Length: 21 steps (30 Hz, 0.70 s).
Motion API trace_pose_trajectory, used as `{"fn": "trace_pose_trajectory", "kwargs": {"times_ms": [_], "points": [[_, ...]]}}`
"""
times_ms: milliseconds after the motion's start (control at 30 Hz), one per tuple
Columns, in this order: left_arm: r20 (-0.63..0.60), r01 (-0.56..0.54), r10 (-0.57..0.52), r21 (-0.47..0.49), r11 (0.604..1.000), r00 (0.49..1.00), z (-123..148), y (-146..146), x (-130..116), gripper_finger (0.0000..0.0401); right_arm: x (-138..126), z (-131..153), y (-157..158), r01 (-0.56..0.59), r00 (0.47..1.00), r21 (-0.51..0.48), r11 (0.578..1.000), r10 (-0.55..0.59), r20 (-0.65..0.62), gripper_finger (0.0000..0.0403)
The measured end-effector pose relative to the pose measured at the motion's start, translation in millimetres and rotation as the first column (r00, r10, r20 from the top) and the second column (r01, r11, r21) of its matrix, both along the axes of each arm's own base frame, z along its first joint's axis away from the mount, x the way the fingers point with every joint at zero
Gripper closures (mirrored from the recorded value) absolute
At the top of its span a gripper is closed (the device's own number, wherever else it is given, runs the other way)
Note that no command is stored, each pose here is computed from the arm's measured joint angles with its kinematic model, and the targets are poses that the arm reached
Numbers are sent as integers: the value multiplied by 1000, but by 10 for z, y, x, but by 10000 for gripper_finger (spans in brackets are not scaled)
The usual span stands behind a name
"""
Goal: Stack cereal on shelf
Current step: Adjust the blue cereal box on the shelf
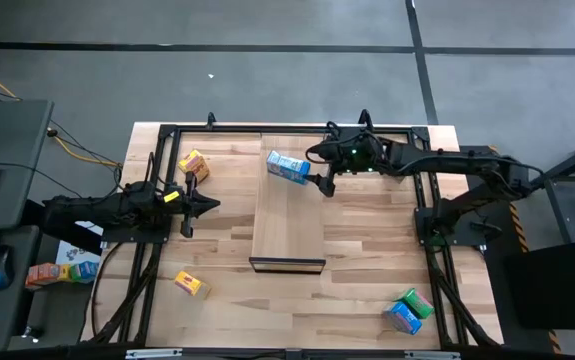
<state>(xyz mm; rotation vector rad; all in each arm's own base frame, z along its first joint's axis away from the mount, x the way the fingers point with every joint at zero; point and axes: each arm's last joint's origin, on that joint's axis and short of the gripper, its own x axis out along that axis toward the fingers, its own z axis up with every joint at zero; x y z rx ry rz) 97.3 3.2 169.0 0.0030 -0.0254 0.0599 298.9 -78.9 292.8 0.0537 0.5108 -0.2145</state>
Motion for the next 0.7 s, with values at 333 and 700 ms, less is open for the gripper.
{"fn": "trace_pose_trajectory", "kwargs": {"times_ms": [333, 700], "points": [[0, 0, 0, 0, 1000, 1000, 0, 0, 0, 398, 265, -345, -78, 23, 998, -4, 1000, -24, -56, 13], [1, 0, 0, 0, 1000, 1000, 1, 0, 0, 398, 274, -313, -8, 40, 996, -49, 998, -43, -79, 93]]}}
